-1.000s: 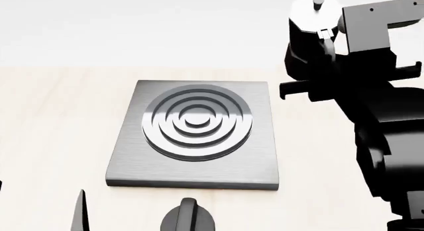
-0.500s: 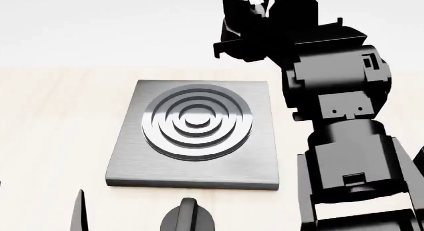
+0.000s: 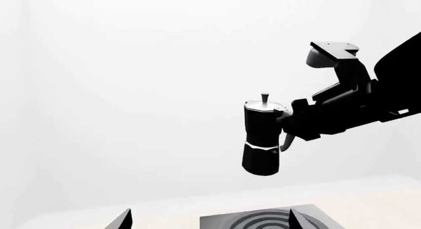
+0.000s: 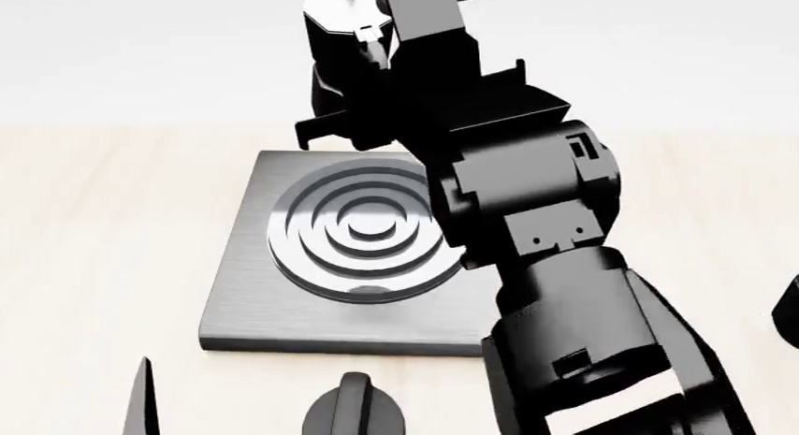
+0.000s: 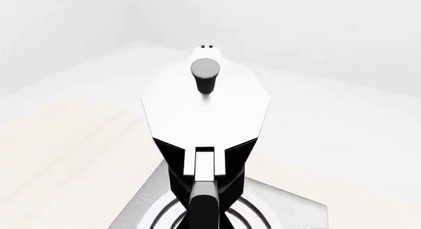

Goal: Put both moka pots on the stove.

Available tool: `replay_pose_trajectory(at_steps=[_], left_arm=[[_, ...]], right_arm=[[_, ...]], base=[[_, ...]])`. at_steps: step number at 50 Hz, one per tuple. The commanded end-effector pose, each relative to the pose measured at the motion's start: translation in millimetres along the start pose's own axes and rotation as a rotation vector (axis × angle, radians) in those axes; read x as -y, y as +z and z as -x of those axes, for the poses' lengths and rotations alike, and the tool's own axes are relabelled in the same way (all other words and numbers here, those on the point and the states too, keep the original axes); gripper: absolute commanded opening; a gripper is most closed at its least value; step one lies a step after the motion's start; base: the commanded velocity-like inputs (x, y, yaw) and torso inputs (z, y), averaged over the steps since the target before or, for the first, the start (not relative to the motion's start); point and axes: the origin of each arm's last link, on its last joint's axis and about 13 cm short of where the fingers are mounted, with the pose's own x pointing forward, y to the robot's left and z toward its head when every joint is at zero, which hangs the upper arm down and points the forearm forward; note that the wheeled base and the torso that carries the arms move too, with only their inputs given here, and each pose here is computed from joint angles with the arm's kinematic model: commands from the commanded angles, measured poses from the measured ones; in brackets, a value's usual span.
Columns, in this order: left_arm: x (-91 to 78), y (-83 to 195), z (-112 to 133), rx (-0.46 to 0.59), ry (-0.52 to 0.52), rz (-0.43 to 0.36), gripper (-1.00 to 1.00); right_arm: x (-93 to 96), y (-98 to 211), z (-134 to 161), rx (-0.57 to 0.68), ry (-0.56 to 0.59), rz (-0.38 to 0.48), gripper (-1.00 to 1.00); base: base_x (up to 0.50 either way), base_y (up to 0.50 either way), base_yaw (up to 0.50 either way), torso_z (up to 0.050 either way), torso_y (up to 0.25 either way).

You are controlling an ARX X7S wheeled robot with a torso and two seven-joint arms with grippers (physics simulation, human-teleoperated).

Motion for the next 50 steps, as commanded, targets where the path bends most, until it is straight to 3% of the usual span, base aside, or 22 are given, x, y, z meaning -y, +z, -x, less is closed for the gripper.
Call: replay_pose_trajectory(at_steps=[1,12,50], left_arm=[[-1.5,-0.3,0.7,0.013,-0.004,-0.003,1.00],[-1.3,-0.3,0.9,0.007,-0.007,-0.020,1.00],[-0.8,-0.4,1.1,0.003,-0.005,-0.005,1.00]], right_arm=[[-12.9,-3.7,-6.5,0.012,0.023,0.022,-1.00],[-16.5,-11.3,-10.0,-0.001,0.029,0.019,-1.00],[-19.2,-10.2,-7.3,-0.077,0.033,0.026,-1.00]], base=[[0.00,0.00,0.00,0.000,0.000],[0.00,0.00,0.00,0.000,0.001],[0.00,0.00,0.00,0.000,-0.118]])
